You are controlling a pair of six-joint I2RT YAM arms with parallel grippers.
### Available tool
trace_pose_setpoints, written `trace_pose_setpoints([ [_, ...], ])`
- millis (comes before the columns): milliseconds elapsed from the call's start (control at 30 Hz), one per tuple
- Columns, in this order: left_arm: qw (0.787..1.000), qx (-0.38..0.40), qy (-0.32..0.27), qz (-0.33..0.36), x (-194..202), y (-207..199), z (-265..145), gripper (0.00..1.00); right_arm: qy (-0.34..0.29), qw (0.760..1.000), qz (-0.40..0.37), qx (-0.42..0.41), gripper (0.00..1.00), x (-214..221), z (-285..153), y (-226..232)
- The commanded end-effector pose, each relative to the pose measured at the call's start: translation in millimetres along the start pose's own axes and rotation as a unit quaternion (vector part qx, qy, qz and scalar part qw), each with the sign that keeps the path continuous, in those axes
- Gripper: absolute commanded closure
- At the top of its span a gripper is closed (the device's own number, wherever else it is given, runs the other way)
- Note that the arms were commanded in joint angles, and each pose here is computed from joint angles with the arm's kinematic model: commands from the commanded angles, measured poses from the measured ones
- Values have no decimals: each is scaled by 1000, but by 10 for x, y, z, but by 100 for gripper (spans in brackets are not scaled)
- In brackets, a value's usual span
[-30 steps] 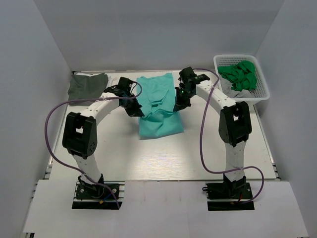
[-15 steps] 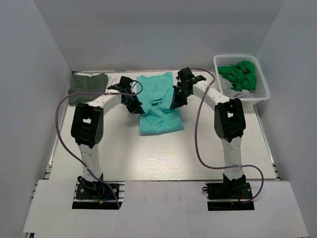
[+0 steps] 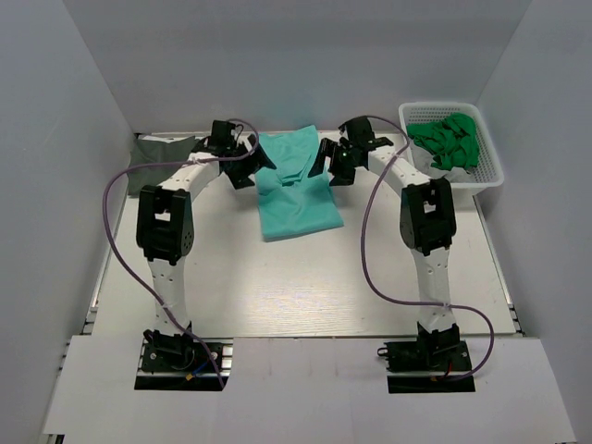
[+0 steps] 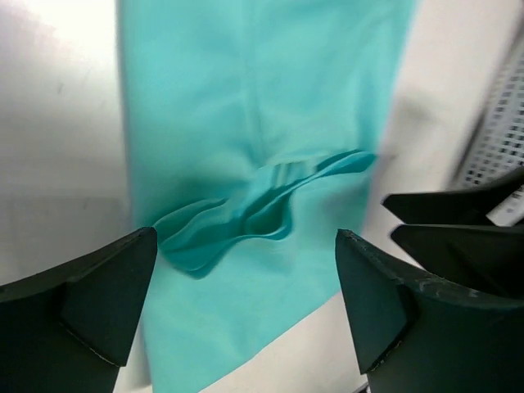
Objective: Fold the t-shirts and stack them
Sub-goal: Fold the folded rectangular tshirt in 1/3 of the way
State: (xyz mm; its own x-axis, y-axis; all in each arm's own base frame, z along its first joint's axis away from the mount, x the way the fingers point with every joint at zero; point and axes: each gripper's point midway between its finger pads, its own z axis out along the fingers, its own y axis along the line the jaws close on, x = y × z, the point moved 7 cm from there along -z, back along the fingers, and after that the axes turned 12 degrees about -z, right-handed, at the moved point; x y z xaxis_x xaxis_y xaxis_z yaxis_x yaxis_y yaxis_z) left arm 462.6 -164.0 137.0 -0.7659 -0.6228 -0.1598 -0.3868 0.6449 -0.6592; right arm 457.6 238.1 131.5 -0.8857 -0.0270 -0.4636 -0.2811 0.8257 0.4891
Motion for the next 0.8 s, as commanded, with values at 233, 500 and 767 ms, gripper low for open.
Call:
trace_pose_setpoints([
  [233,991,53,-28,117,109,-427,-614,0,-64,992,-89,-56,10,-143,-657,400],
  [500,986,102,89,102,836,-167,-477,0,-31,989,-62,-128,10,274,-565,474],
  [767,985,35,140,95,1315,221,-100,0,30,997,-5,-75,10,775,-183,115],
])
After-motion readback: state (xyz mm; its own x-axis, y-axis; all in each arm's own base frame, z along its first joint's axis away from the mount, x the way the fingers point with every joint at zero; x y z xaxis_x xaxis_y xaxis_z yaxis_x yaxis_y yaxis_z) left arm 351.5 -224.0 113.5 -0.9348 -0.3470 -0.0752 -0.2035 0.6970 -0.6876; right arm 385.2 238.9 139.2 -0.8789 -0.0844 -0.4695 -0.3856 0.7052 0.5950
